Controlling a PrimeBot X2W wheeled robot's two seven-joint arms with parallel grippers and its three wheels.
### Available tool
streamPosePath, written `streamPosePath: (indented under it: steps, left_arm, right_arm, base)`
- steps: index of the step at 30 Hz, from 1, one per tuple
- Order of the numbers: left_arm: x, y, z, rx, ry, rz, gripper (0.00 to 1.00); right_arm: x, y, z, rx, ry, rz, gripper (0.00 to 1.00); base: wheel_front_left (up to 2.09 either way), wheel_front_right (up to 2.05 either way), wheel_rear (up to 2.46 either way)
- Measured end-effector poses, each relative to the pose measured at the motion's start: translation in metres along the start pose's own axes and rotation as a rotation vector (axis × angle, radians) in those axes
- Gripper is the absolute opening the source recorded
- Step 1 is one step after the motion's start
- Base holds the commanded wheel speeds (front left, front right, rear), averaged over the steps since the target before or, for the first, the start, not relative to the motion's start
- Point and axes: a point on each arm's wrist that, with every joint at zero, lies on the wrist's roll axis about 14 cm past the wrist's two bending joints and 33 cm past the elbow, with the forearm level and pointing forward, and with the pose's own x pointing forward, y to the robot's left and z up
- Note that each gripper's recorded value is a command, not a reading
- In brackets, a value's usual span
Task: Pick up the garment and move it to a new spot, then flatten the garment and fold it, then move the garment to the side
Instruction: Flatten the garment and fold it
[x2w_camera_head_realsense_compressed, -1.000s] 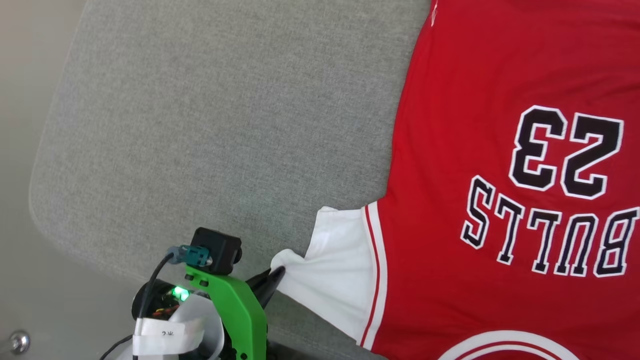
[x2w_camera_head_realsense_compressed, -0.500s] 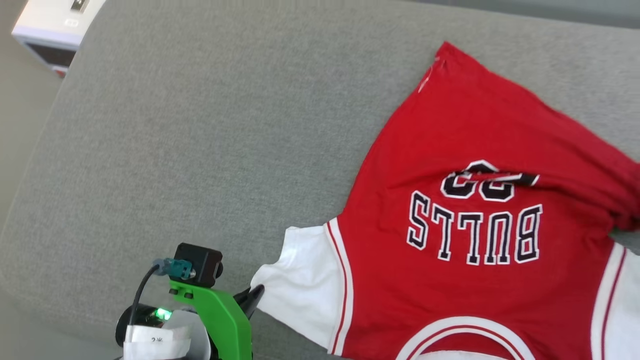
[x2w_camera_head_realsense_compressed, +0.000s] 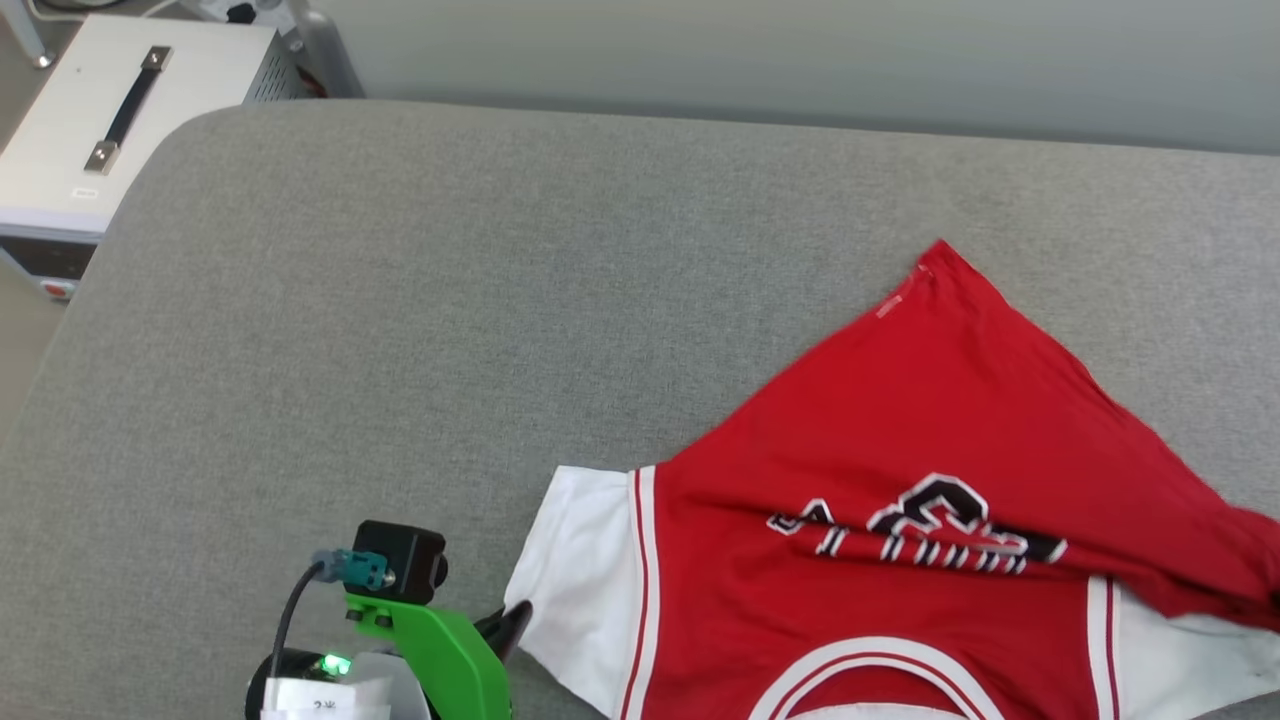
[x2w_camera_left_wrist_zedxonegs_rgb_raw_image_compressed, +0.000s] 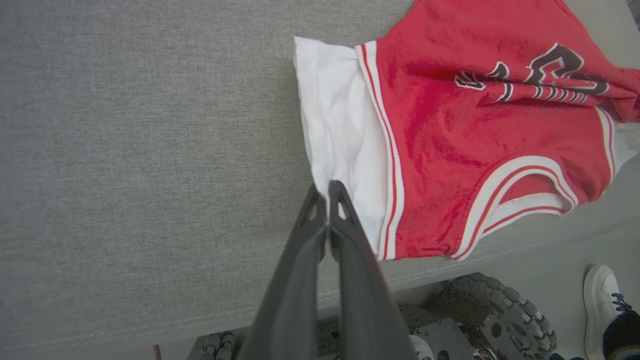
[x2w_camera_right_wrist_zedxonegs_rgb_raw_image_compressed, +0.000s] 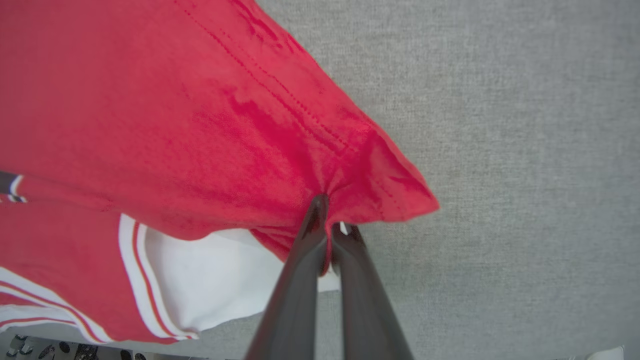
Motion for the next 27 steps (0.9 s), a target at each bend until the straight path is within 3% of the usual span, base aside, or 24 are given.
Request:
streamPosePath:
  steps: [6, 11, 12, 13, 14, 19, 27]
  left_arm:
    - [0.003, -0.018, -0.001, -0.021, -0.034, -0.041, 0.00]
    - [0.005, -0.015, -0.003, -0.027, -0.033, -0.033, 0.00]
    - [0.005, -0.014, -0.003, -0.028, -0.033, -0.032, 0.00]
    - [0.005, -0.014, -0.003, -0.028, -0.033, -0.031, 0.00]
    - [0.004, -0.014, -0.003, -0.029, -0.034, -0.030, 0.00]
    - [0.002, -0.014, -0.001, -0.030, -0.043, -0.028, 0.00]
    - [0.004, -0.015, 0.006, -0.029, -0.052, -0.037, 0.00]
  right_arm:
    - [-0.015, -0.005, -0.039, 0.073, 0.010, -0.003, 0.00]
    - [-0.012, 0.000, -0.048, 0.081, 0.035, 0.002, 0.00]
    - [-0.012, 0.000, -0.048, 0.077, 0.037, -0.001, 0.15]
    - [-0.012, 0.000, -0.047, 0.069, 0.035, -0.003, 0.90]
    - [-0.012, 0.000, -0.045, 0.062, 0.033, -0.005, 1.00]
    - [-0.020, 0.007, -0.024, 0.001, -0.006, 0.006, 1.00]
    - [-0.034, 0.046, 0.054, -0.195, -0.103, 0.062, 1.00]
  base:
    - [0.00, 0.00, 0.00]
    - [0.00, 0.00, 0.00]
    - [0.00, 0.00, 0.00]
    - [0.00, 0.00, 0.00]
    - [0.00, 0.00, 0.00]
    - [0.00, 0.00, 0.00]
    - [0.00, 0.00, 0.00]
